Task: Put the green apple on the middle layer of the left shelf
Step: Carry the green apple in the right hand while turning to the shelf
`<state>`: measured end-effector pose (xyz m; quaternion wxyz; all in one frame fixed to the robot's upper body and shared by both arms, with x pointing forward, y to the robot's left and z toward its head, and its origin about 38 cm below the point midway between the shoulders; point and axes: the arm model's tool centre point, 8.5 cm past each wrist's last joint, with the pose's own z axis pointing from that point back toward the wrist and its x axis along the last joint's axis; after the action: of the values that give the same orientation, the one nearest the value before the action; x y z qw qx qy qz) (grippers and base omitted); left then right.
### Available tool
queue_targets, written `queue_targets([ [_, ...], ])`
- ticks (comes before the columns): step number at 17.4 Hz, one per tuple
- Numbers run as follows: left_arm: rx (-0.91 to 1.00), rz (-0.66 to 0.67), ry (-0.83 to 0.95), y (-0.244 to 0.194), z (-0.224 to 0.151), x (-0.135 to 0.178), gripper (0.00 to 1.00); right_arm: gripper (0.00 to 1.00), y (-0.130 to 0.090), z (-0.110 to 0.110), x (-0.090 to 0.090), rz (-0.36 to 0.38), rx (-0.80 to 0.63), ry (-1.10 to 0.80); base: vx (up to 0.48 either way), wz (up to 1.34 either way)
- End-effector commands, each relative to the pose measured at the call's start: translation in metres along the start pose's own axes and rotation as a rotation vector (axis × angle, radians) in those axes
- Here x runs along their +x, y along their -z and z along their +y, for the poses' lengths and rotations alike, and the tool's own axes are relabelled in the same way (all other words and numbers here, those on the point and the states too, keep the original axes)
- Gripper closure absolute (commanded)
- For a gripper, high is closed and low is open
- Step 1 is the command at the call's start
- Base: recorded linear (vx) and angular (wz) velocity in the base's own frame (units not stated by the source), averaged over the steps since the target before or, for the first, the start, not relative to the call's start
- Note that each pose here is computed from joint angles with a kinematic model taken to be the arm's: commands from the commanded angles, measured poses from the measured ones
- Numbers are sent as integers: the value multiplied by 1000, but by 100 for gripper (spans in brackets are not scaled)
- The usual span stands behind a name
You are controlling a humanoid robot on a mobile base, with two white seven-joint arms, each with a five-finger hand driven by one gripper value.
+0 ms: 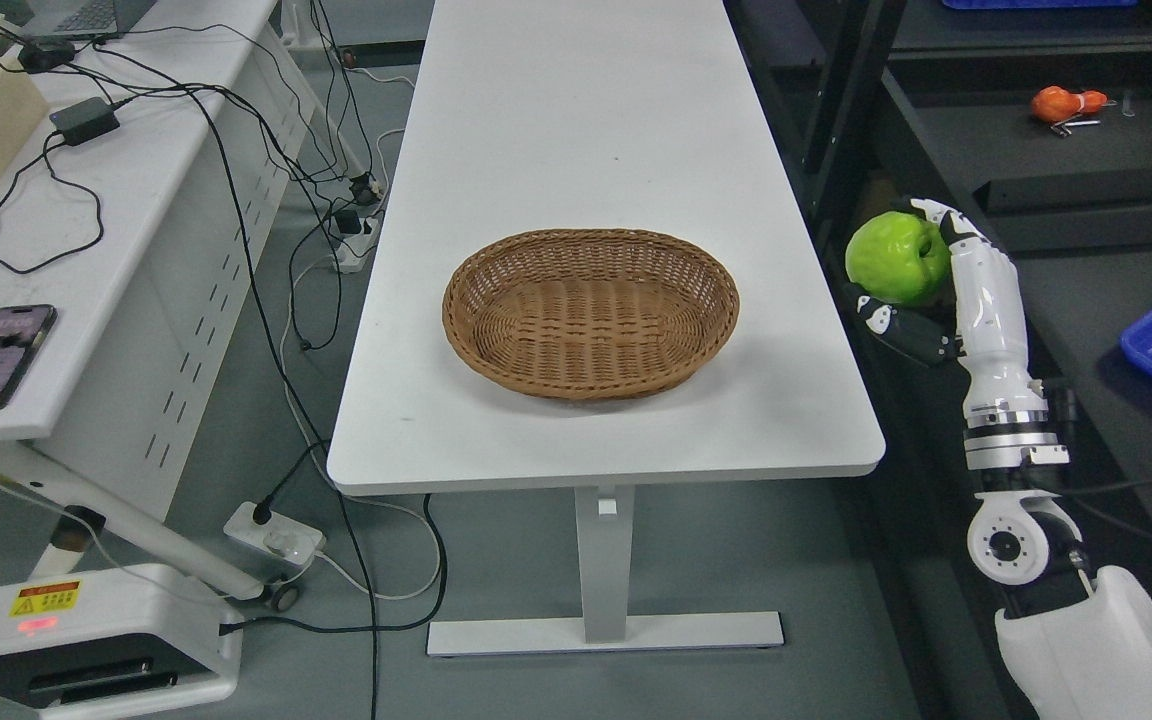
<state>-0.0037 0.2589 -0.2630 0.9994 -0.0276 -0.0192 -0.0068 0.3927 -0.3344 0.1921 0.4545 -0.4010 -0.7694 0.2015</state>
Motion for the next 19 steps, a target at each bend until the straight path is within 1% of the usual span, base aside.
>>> queue_targets([
  [1, 19, 2, 1, -2, 11, 0, 0, 100, -11, -10, 7, 16, -63, 40, -432, 32],
  [5, 17, 2, 1, -2, 11, 0, 0, 100, -12, -7, 8, 21, -63, 49, -444, 43],
  [9, 17, 2, 1, -2, 11, 0, 0, 100, -26, 0, 2, 45, -39, 48, -446, 48],
  [14, 17, 0, 1, -2, 11, 0, 0, 100, -33, 2, -1, 59, -22, 44, -430, 81],
  [19, 19, 0, 1, -2, 11, 0, 0, 100, -32, 3, 0, 57, -21, 49, -431, -56],
])
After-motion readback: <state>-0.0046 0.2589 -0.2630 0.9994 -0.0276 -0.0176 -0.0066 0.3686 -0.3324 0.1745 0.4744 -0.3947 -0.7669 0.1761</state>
